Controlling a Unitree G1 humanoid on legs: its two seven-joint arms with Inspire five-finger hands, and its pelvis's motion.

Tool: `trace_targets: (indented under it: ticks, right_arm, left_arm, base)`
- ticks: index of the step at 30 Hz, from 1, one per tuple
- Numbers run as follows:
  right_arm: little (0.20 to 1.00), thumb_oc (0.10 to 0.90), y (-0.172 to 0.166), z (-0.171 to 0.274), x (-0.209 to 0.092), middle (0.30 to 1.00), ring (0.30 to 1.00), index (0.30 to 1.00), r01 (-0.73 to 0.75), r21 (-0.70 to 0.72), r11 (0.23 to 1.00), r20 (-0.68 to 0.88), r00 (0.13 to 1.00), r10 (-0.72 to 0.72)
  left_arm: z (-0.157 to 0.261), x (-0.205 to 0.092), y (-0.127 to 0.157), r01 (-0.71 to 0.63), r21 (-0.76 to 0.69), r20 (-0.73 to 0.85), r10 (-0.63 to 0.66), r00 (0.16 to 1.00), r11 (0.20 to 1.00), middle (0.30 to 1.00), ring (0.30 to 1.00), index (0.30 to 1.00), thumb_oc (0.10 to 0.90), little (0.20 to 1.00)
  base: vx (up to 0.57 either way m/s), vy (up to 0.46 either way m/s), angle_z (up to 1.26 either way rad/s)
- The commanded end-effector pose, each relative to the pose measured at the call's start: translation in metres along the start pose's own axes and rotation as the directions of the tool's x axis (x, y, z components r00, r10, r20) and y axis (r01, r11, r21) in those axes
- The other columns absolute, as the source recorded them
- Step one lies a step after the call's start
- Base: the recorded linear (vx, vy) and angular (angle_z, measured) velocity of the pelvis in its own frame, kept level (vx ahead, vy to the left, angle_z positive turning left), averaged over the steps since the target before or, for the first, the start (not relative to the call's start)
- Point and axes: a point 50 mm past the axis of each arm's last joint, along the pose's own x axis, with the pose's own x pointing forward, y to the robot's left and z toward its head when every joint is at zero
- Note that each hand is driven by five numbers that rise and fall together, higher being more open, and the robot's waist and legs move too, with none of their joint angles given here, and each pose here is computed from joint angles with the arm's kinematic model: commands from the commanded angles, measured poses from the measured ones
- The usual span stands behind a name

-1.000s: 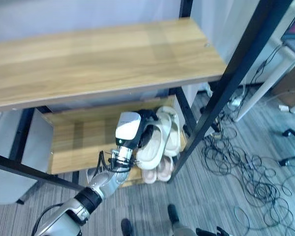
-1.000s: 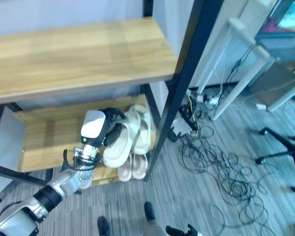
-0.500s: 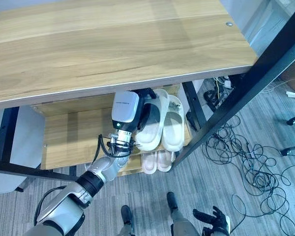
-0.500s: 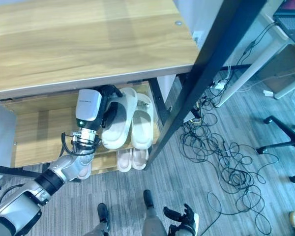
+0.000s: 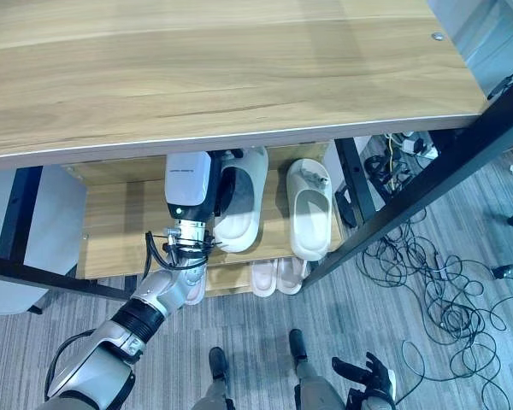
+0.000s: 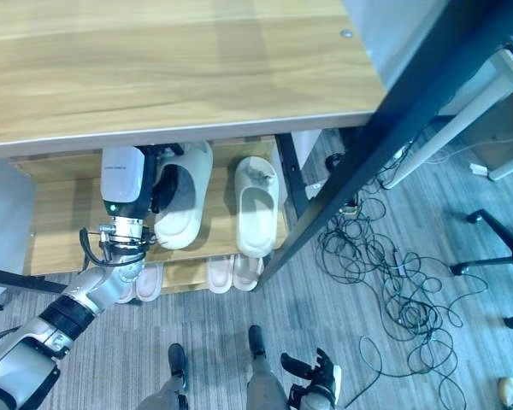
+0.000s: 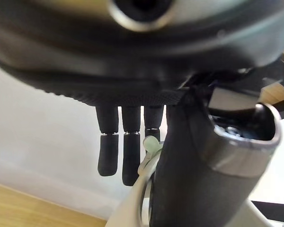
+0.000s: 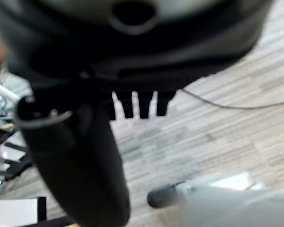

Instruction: Arrange the slippers neatly on the shoe rack.

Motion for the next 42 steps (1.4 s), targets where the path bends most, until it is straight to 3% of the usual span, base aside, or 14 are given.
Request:
trace_targets:
  ticks: [1, 31, 41, 42]
  right_arm:
    - [0.900, 0.800, 0.007, 0.007, -0.002, 0.900, 0.900, 0.900, 0.012, 0.010, 1.000, 0.038, 0.999, -0.012]
    - [0.900, 0.800, 0.010, 0.007, -0.003, 0.900, 0.900, 0.900, 0.006, 0.011, 1.000, 0.043, 0.999, -0.006]
    - [0.900, 0.800, 0.015, 0.011, -0.003, 0.900, 0.900, 0.900, 0.004, 0.034, 0.999, 0.039, 0.999, -0.006]
    - [0.900, 0.800, 0.020, 0.010, -0.004, 0.900, 0.900, 0.900, -0.002, 0.044, 0.999, 0.025, 1.000, 0.001]
  left_arm:
    - [0.019, 0.044, 0.034, -0.240, -0.045, 0.140, 0.244, 0.960, 0.970, 0.300, 0.300, 0.300, 0.400, 0.300]
    - [0.024, 0.045, 0.032, -0.267, -0.093, 0.086, 0.275, 0.958, 0.959, 0.300, 0.300, 0.300, 0.400, 0.300]
    - [0.032, 0.029, 0.031, -0.290, -0.176, 0.040, 0.301, 0.953, 0.941, 0.300, 0.300, 0.300, 0.400, 0.300]
    - [0.032, 0.013, 0.034, -0.315, -0.242, -0.012, 0.322, 0.947, 0.918, 0.300, 0.300, 0.300, 0.400, 0.300]
  base:
    - [0.00, 0.000, 0.00]
    - [0.00, 0.000, 0.00]
    - [0.00, -0.004, 0.00]
    - [0.01, -0.043, 0.01]
